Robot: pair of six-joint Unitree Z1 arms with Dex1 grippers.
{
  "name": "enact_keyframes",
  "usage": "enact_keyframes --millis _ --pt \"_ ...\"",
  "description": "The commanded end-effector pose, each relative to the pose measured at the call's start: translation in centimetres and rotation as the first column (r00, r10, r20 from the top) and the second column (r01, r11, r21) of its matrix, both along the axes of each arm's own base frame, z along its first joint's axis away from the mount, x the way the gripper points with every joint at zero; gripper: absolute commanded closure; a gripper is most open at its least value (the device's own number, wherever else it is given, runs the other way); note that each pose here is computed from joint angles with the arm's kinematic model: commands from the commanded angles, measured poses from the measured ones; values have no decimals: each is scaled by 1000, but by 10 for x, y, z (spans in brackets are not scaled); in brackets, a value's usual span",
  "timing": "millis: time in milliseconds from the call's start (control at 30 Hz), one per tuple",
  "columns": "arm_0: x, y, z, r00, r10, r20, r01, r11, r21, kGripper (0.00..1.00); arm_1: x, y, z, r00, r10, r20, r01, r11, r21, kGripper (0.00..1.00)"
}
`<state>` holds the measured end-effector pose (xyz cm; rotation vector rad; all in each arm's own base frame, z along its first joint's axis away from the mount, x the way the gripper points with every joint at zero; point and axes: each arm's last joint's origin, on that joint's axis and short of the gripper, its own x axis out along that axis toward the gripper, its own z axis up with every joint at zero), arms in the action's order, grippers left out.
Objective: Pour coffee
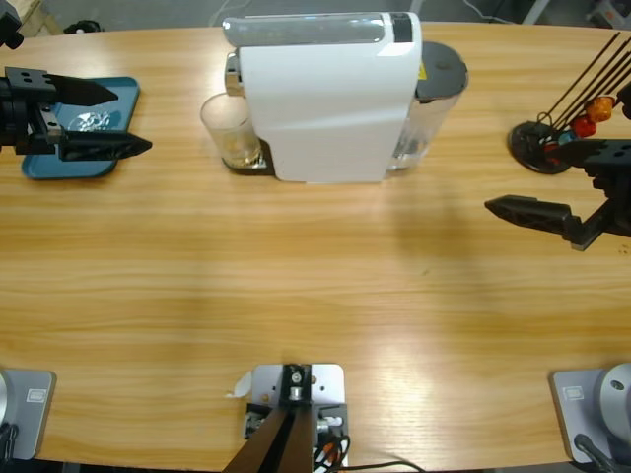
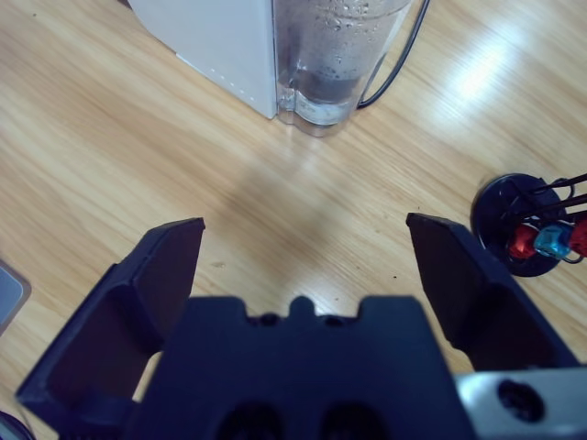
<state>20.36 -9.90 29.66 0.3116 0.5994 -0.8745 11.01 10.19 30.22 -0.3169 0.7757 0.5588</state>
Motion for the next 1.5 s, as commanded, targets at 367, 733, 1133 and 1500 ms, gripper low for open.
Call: enact_keyframes --millis 367,733,1133,1500 --pt "7 -1 -21 999 -19 -51 20 1000 13 0 4 1 -12 1000 -10 -28 9 999 -52 0" --pt "4 -1 -21 998 -47 -38 48 999 12 0 4 1 -13 1000 -6 -30 5 999 -48 0" --pt "35 -15 -54 992 -123 -32 125 989 73 0 8 6 -16 998 2 -58 -6 998 -58 0" --pt "78 -35 -83 984 -177 25 177 984 3 0 19 18 -25 994 6 -105 -16 995 -95 0"
